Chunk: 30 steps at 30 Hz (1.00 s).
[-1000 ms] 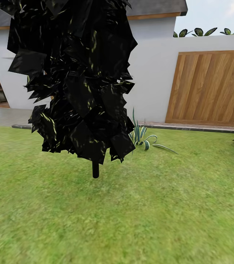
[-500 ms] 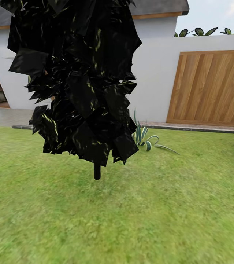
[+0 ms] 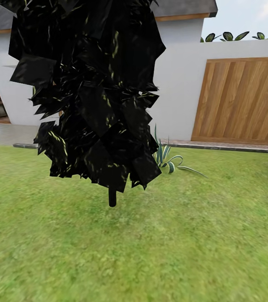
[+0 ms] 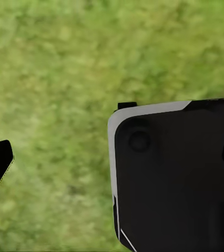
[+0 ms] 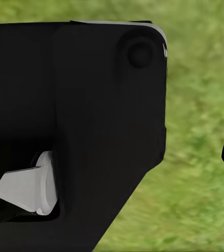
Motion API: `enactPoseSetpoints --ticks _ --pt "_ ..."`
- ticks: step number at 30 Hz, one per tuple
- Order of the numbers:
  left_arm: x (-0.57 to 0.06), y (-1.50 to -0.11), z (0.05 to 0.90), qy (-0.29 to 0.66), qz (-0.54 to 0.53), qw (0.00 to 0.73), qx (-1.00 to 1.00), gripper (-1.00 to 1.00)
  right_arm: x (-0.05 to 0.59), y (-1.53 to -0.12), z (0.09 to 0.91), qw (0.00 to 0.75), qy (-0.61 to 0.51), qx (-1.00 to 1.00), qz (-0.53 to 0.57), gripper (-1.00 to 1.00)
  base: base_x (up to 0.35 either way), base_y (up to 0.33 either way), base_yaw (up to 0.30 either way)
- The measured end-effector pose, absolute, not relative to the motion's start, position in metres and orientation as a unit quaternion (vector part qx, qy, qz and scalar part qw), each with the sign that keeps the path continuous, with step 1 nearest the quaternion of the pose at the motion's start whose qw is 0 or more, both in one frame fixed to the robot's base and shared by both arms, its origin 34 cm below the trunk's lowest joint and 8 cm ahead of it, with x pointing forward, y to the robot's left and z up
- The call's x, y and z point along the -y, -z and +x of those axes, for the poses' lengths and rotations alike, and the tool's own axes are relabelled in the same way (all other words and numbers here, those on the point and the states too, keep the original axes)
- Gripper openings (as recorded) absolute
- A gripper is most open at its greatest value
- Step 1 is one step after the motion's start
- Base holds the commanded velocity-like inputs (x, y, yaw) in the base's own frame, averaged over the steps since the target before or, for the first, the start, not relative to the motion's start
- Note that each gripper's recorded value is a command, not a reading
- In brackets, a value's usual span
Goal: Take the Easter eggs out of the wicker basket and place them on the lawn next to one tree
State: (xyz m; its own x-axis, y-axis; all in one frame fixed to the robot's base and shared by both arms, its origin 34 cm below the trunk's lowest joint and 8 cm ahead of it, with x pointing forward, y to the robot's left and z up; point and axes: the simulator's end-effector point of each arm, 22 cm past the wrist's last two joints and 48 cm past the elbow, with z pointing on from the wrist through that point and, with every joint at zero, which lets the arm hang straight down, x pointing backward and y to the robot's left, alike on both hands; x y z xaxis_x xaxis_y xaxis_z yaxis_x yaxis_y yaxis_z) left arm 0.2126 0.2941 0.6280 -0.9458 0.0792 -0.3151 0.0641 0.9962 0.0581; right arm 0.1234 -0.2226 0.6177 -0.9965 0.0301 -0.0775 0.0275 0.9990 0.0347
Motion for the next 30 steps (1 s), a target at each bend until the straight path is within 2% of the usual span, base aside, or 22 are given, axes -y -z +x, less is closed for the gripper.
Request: enactPoseSetpoints --ticks 21,30 --pt "-0.294 -0.629 0.2159 -0.024 0.037 0.165 -0.985 1.0 0.2204 -0.618 0.1271 0.044 -0.019 -0.999 0.014 1.0 0.153 0.117 -0.023" --pt "-0.2938 -0.6301 0.2203 -0.023 0.037 0.171 -0.984 1.0 0.2208 -0.6181 0.1316 0.05 -0.019 -0.998 0.014 1.0 0.033 0.097 0.0"
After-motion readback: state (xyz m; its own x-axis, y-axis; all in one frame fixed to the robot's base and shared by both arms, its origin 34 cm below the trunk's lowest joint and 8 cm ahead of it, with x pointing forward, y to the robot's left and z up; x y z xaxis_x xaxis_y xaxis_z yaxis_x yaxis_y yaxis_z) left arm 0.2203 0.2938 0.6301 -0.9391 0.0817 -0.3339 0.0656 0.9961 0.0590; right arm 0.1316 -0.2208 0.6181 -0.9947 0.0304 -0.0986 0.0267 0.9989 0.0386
